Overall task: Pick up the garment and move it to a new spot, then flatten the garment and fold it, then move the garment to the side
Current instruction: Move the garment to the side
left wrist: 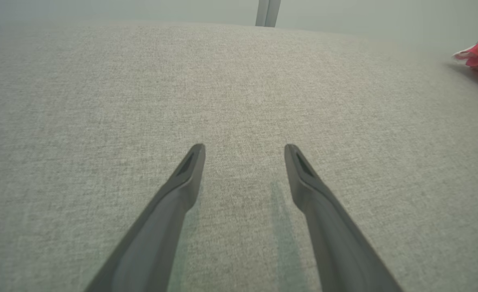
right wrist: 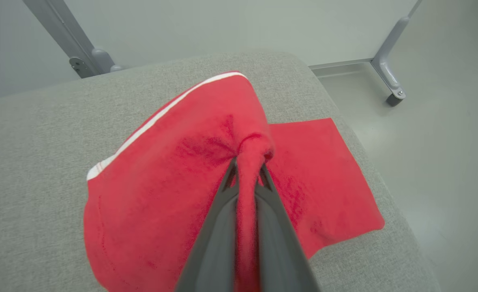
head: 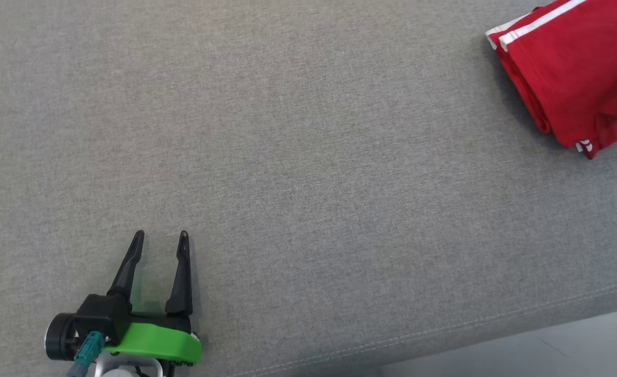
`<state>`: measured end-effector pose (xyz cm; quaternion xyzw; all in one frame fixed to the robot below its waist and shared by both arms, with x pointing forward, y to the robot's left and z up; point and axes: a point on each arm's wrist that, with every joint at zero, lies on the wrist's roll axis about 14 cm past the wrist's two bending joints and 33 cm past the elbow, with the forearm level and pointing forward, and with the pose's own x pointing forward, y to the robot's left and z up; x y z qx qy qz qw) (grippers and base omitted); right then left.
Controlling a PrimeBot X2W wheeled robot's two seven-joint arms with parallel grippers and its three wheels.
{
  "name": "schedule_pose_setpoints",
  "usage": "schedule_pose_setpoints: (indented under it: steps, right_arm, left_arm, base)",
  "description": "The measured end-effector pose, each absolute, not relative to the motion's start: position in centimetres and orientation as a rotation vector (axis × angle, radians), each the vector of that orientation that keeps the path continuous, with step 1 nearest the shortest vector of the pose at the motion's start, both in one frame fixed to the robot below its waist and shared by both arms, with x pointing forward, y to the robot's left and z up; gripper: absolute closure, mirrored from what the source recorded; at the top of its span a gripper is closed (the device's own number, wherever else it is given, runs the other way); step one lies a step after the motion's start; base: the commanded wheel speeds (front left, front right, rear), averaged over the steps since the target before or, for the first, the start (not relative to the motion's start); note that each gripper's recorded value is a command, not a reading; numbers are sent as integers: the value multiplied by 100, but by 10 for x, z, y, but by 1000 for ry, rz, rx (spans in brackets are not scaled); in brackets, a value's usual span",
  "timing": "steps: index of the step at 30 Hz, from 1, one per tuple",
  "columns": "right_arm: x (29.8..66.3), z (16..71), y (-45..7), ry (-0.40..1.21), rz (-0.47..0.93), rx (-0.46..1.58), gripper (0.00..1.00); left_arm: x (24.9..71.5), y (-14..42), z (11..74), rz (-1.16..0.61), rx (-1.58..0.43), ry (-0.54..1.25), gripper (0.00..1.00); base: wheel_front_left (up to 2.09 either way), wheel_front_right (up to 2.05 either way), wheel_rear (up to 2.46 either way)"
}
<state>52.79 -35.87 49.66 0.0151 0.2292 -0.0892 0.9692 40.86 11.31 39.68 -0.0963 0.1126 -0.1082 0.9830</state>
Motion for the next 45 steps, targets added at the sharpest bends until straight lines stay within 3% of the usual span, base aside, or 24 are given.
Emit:
schedule_pose_setpoints:
  steps: [3,4,5,6,11,17,27,36,45]
  right_arm:
    - [525,473,-369,516,-230,38,96]
    - [522,464,-371,534,-244,38,87]
    - [520,457,-373,545,-257,33,56]
    - [519,451,-376,544,-272,22,1]
    - [515,427,-378,555,-316,16,0]
    - [515,445,-382,424,-328,-45,0]
    - [498,529,-356,108,-240,-158,0]
    - [448,573,-306,-81,-151,-109,0]
    - [391,556,-263,-166,-133,-35,0]
  left_arm:
    - [406,121,392,-201,-182,240,0]
    - [405,123,392,-195,-179,243,0]
    - [404,125,391,-190,-176,245,0]
    - [404,127,390,-184,-174,247,0]
    - [401,134,389,-165,-167,254,0]
    - [400,139,396,-146,-176,234,0]
    - [384,150,415,-87,-201,197,0]
    - [366,164,437,-40,-207,141,0]
    - [345,173,448,-1,-196,111,0]
  base:
    - [0,0,0]
    - [0,0,0]
    - [0,0,0]
    - [0,0,0]
    - [0,0,0]
    - [0,0,0]
    - [0,0,0]
    - [0,0,0]
    - [0,0,0]
